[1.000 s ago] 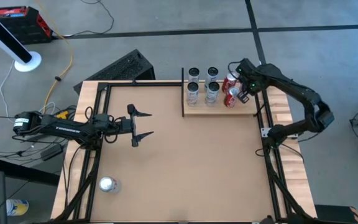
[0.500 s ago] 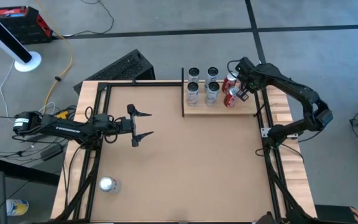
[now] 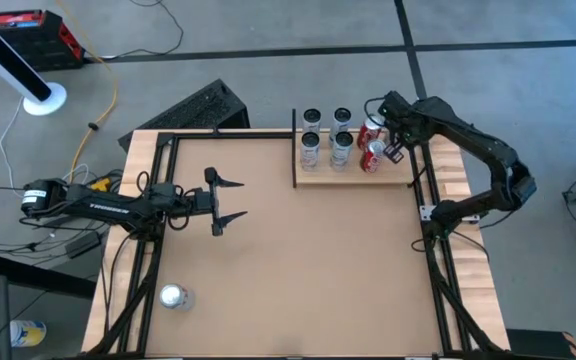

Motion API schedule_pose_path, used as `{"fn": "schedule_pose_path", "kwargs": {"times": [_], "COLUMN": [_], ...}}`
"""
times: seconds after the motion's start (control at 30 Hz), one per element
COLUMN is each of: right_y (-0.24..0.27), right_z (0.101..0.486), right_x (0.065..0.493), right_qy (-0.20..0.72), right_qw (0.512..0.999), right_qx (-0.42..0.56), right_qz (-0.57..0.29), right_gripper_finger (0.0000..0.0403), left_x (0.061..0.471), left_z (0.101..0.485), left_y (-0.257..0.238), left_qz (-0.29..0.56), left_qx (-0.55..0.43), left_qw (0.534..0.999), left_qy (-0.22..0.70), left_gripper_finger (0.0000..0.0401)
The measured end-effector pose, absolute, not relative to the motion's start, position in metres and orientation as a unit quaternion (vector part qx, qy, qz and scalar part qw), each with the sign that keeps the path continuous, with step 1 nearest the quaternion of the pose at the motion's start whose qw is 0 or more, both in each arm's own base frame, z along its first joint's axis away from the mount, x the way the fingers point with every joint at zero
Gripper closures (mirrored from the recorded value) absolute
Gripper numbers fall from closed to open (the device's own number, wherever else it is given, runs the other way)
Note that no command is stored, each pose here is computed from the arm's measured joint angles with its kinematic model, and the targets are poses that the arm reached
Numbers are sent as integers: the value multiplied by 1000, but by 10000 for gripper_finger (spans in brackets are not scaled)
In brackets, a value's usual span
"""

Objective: Place canned beverage on shelf
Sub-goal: Put the silver soda can on the shelf align with the other silver soda can

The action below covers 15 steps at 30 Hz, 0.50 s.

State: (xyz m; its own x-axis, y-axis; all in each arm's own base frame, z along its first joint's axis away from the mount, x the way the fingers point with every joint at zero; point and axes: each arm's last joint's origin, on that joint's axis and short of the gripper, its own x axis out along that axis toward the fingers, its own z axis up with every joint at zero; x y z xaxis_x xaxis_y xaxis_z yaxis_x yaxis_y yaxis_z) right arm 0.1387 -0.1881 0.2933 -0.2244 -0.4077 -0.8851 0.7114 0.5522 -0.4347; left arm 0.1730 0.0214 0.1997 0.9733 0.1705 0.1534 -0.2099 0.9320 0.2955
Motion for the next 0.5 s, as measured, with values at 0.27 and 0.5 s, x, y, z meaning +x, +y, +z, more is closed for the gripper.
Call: {"fn": "schedule_pose_path", "kwargs": {"times": [0.27,0.5], "right_y": [-122,-22], "right_z": [354,372], "right_x": [158,167], "right_qy": [582,463], "right_qw": [702,843], "right_qx": [86,91], "right_qz": [-401,-258], "right_gripper_finger": [385,385], "left_x": [175,193], "left_z": [208,232], "left_y": [22,20], "left_qz": [94,26], "left_qx": [105,-17], "left_qw": [986,999], "left_qy": [-85,-44], "left_gripper_finger": [50,50]}}
